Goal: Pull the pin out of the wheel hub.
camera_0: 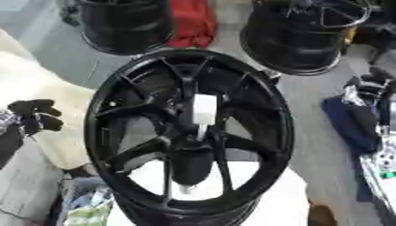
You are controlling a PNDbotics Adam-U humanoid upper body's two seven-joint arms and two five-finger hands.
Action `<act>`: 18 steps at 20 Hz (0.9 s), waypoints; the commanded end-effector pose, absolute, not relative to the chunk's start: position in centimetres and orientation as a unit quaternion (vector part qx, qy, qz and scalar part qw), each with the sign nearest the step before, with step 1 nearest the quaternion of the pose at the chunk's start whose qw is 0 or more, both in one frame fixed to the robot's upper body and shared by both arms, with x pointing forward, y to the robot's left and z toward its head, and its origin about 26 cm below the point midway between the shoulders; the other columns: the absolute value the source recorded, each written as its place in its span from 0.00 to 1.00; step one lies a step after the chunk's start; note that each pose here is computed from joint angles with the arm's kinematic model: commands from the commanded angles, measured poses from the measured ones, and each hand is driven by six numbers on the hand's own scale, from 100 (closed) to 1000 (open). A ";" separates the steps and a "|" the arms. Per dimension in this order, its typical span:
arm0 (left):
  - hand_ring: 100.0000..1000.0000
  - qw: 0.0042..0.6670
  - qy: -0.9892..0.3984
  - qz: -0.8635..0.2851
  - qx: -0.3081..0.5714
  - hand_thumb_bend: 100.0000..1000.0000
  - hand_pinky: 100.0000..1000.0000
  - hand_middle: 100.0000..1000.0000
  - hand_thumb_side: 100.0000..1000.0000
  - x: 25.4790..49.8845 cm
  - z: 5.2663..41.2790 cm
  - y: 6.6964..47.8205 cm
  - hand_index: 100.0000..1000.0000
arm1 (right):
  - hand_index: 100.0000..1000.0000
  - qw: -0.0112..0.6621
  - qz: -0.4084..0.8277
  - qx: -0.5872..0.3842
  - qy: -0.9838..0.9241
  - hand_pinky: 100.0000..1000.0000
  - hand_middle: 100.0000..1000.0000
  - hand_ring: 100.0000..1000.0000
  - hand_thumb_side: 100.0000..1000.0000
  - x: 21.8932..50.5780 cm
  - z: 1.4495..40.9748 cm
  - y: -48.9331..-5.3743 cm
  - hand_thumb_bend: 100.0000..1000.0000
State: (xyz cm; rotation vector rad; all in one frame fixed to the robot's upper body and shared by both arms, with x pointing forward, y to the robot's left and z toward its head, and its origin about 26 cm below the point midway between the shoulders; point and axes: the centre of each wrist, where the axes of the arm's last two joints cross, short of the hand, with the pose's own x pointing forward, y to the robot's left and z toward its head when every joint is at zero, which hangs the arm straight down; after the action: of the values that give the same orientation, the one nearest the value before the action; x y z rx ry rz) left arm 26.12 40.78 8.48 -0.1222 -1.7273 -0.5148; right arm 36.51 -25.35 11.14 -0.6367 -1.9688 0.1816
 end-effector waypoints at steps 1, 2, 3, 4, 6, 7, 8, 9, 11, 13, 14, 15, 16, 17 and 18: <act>0.66 0.612 -0.753 -0.237 -0.046 0.00 0.71 0.64 0.89 26.1 9.5 40.8 0.82 | 0.86 0.463 0.126 -0.286 -0.829 0.72 0.72 0.69 0.31 36.9 15.0 -25.6 0.08; 0.66 0.613 -0.753 -0.237 -0.046 0.00 0.71 0.64 0.89 26.1 9.5 40.8 0.82 | 0.86 0.452 0.145 -0.290 -0.831 0.72 0.72 0.69 0.31 37.0 16.0 -25.3 0.09; 0.66 0.613 -0.752 -0.238 -0.047 0.00 0.71 0.64 0.89 26.1 9.5 40.8 0.82 | 0.87 0.440 0.164 -0.293 -0.833 0.72 0.72 0.69 0.31 37.1 17.1 -25.0 0.09; 0.66 0.614 -0.752 -0.238 -0.047 0.00 0.71 0.64 0.89 26.1 9.5 40.8 0.82 | 0.88 0.430 0.181 -0.294 -0.834 0.73 0.74 0.71 0.39 37.1 18.0 -24.7 0.19; 0.66 0.615 -0.749 -0.241 -0.048 0.00 0.71 0.64 0.89 26.2 9.4 40.6 0.82 | 0.90 0.407 0.217 -0.291 -0.838 0.74 0.76 0.72 0.34 37.2 19.8 -24.1 0.14; 0.66 0.615 -0.748 -0.243 -0.049 0.00 0.71 0.64 0.89 26.2 9.4 40.6 0.82 | 0.91 0.397 0.234 -0.287 -0.840 0.75 0.78 0.74 0.35 37.1 20.7 -23.7 0.17; 0.66 0.616 -0.747 -0.244 -0.049 0.00 0.71 0.64 0.89 26.3 9.4 40.5 0.82 | 0.92 0.387 0.251 -0.282 -0.841 0.75 0.79 0.75 0.36 37.1 21.5 -23.4 0.18; 0.66 0.616 -0.747 -0.246 -0.051 0.00 0.71 0.64 0.89 26.3 9.4 40.4 0.82 | 0.93 0.376 0.269 -0.276 -0.843 0.76 0.81 0.77 0.37 37.0 22.3 -23.1 0.21; 0.66 0.616 -0.746 -0.250 -0.052 0.00 0.71 0.64 0.89 26.5 9.4 40.2 0.82 | 0.94 0.358 0.302 -0.260 -0.844 0.77 0.85 0.80 0.40 36.9 23.7 -22.2 0.24; 0.66 0.615 -0.745 -0.253 -0.053 0.00 0.71 0.64 0.89 26.6 9.5 40.1 0.82 | 0.95 0.346 0.332 -0.238 -0.845 0.78 0.88 0.83 0.41 36.8 24.7 -21.0 0.28; 0.66 0.615 -0.744 -0.255 -0.052 0.00 0.71 0.64 0.89 26.6 9.5 40.1 0.82 | 0.96 0.342 0.346 -0.226 -0.844 0.78 0.89 0.84 0.42 36.7 25.1 -20.2 0.30; 0.66 0.616 -0.743 -0.256 -0.052 0.00 0.71 0.64 0.89 26.6 9.5 40.1 0.82 | 0.96 0.339 0.360 -0.212 -0.843 0.78 0.90 0.85 0.43 36.6 25.5 -19.4 0.31; 0.66 0.616 -0.743 -0.257 -0.052 0.00 0.71 0.64 0.89 26.6 9.5 40.1 0.82 | 0.96 0.338 0.372 -0.199 -0.841 0.78 0.90 0.85 0.43 36.6 25.7 -18.5 0.31; 0.66 0.616 -0.742 -0.258 -0.051 0.00 0.71 0.64 0.89 26.6 9.5 40.1 0.82 | 0.97 0.338 0.384 -0.186 -0.839 0.79 0.91 0.86 0.43 36.5 26.0 -17.6 0.33; 0.66 0.616 -0.742 -0.259 -0.051 0.00 0.71 0.64 0.89 26.7 9.5 40.1 0.82 | 0.97 0.339 0.395 -0.173 -0.836 0.79 0.92 0.86 0.44 36.4 26.2 -16.6 0.34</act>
State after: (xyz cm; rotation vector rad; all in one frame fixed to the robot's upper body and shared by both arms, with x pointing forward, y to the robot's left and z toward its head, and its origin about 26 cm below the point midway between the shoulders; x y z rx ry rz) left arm 26.57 39.79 8.35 -0.1451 -1.6993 -0.5567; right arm 36.77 -16.98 25.43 -0.4728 -2.1750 0.9947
